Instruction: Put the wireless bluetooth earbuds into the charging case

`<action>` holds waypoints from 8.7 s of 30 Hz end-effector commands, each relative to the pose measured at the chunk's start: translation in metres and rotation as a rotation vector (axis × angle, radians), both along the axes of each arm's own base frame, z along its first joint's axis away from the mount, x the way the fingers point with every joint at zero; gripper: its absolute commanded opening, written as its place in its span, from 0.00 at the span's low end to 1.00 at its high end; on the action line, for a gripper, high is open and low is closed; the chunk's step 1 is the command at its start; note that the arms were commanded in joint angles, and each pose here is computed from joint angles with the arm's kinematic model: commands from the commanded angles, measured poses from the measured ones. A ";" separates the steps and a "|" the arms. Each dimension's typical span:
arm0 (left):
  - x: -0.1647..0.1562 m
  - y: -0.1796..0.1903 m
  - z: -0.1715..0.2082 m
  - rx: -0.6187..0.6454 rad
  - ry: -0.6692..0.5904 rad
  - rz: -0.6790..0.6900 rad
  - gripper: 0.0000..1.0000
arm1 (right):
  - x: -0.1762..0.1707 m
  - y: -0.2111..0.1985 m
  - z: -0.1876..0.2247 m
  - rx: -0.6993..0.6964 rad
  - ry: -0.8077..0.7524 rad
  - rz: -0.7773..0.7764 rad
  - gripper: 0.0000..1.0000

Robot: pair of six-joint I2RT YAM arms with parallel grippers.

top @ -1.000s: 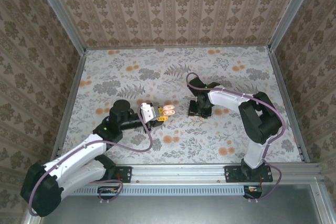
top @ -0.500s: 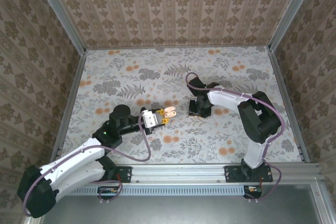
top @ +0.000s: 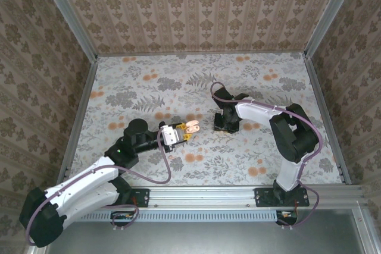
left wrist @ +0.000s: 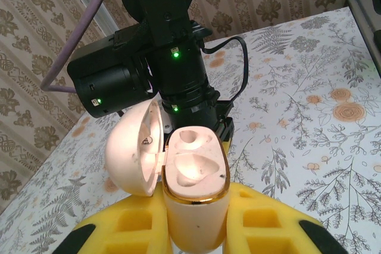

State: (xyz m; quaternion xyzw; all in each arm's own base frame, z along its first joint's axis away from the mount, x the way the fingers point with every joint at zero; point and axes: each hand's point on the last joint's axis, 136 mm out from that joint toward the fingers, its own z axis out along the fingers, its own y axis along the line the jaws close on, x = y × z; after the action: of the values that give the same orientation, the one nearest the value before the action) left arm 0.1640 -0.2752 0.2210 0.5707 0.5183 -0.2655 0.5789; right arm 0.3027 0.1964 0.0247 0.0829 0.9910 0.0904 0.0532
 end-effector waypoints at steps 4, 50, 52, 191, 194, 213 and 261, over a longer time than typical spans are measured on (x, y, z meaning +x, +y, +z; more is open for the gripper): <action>-0.003 -0.001 0.000 0.014 -0.010 -0.015 0.00 | -0.002 -0.002 -0.005 -0.026 0.005 0.012 0.35; 0.031 -0.001 0.016 -0.100 0.083 0.165 0.00 | 0.015 -0.003 0.140 0.197 -0.487 -0.088 0.17; 0.037 -0.004 0.020 -0.135 0.098 0.187 0.00 | 0.013 -0.004 0.169 0.230 -0.585 -0.095 0.18; 0.049 -0.049 0.092 -0.461 0.261 0.210 0.00 | -0.056 0.061 0.330 0.582 -0.985 0.092 0.64; 0.048 -0.049 0.092 -0.458 0.276 0.198 0.00 | -0.058 0.060 0.334 0.606 -0.953 0.106 0.60; 0.065 -0.033 0.076 -0.408 0.344 0.288 0.00 | -0.063 0.081 0.297 0.514 -0.702 0.198 0.45; 0.061 -0.039 0.073 -0.379 0.358 0.257 0.00 | -0.045 0.094 0.266 0.398 -0.612 0.194 0.35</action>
State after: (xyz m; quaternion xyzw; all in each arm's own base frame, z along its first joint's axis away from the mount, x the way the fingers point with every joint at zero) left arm 0.2281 -0.3113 0.2685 0.3274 0.6440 -0.3600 0.5903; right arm 0.2546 0.2930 0.2876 -0.0400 0.8927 0.3150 0.3197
